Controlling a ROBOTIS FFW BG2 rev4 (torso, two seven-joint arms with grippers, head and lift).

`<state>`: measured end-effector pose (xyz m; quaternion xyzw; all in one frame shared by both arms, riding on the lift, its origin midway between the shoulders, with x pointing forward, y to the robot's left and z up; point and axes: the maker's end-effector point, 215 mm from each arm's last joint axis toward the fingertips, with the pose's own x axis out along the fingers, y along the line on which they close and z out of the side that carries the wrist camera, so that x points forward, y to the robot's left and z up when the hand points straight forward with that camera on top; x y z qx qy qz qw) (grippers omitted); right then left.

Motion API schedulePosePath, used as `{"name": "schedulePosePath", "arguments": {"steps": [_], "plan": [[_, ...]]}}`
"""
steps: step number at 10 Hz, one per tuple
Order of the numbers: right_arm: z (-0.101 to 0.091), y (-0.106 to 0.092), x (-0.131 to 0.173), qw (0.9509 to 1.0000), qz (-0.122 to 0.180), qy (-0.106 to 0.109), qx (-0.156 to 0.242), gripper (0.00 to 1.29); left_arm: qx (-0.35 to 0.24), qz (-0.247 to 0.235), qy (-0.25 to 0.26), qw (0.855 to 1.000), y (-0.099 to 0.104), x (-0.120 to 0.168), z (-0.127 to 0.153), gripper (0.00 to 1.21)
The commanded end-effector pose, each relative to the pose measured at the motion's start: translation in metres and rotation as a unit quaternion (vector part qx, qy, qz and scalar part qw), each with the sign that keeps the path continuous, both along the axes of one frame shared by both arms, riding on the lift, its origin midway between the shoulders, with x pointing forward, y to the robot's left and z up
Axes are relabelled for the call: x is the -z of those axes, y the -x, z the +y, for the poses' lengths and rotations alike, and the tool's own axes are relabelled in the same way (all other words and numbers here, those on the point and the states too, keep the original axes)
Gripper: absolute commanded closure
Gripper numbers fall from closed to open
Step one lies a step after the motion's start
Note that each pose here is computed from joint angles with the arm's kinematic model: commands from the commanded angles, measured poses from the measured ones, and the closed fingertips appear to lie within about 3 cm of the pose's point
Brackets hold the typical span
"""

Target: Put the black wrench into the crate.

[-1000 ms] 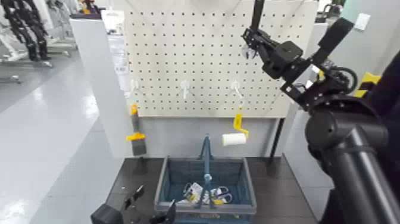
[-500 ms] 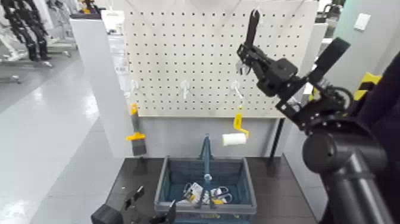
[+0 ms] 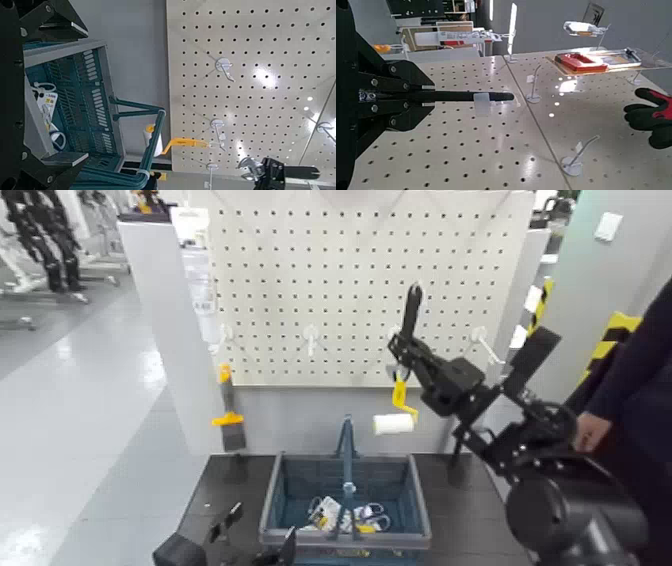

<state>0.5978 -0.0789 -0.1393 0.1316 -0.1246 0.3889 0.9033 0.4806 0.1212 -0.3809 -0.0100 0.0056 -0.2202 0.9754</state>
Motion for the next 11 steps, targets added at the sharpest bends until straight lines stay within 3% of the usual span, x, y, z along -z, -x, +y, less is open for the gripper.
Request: {"name": "schedulePosePath", "arguments": {"steps": [1,7,11], "plan": [[0.0,0.01,0.044,0.9988,0.049,0.001,-0.007,1.1,-0.001,0.0,-0.001,1.0,0.0,0.0,0.001,0.21],[0.0,0.018,0.155,0.9869,0.16,0.011,-0.015,1.1,-0.002,0.001,0.001,1.0,-0.001,0.001,0.001,0.21],[-0.002,0.024,0.208,0.9769,0.211,0.03,-0.023,1.1,0.001,0.001,0.0,1.0,0.0,0.0,0.0,0.21]]}}
